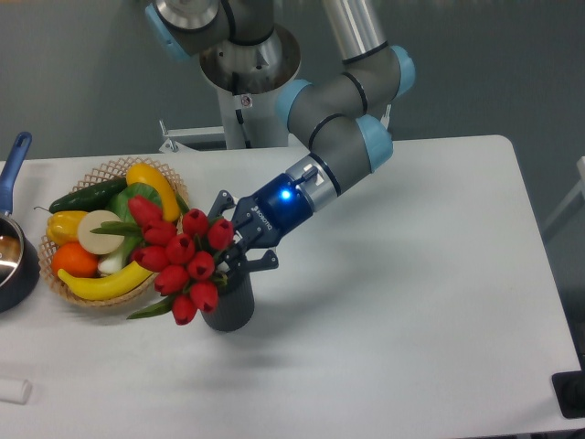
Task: Insert the flowers into the vase
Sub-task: 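Lower the tulip stems down into the dark grey vase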
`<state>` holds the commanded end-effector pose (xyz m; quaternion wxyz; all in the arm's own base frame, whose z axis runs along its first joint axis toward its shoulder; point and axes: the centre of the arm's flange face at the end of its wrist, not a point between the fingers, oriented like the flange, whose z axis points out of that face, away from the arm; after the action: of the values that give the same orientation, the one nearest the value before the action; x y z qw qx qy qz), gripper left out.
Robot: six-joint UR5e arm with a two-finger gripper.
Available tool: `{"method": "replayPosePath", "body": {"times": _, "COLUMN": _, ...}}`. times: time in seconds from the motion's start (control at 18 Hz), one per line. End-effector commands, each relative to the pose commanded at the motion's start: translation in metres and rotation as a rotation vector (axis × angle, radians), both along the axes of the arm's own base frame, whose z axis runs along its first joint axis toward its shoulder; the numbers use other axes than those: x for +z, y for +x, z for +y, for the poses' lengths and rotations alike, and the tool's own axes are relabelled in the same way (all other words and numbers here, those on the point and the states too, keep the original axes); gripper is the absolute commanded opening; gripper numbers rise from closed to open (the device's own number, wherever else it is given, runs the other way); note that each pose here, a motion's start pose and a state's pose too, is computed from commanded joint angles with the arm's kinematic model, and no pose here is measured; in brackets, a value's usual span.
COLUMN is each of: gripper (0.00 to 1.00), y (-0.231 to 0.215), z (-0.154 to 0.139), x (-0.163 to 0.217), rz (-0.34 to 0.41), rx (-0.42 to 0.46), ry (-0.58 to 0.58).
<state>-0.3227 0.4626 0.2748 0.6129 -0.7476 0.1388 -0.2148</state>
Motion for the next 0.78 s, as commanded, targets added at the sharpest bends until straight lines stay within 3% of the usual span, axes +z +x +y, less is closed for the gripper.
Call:
{"method": "replayPosePath", "body": {"times": 0.33, "gripper": 0.39, "y": -0.0046, "z": -0.0037, "x": -0.0006, "rz": 0.007, "rx": 0.009, "ry": 0.004}}
{"method": "replayPosePath", "body": {"times": 0.56, "gripper": 0.57, "y": -0.0063, "z": -0.0037, "x": 0.0020, "rz": 0.017, "rx": 0.010, "ry": 0.010}}
{"method": "replayPosePath", "body": {"times": 0.72, "gripper": 0.61, "y": -0.0071, "z": -0.0059, "x": 0.0010, "rz": 0.032, "rx": 0.011, "ry": 0.018}}
{"method": "replayPosePath", "body": {"times": 0.78, "gripper": 0.73, "y": -0.0075, "z": -0.0057, "x": 0.0015, "rz": 0.034, "rx": 0.011, "ry": 0.019}}
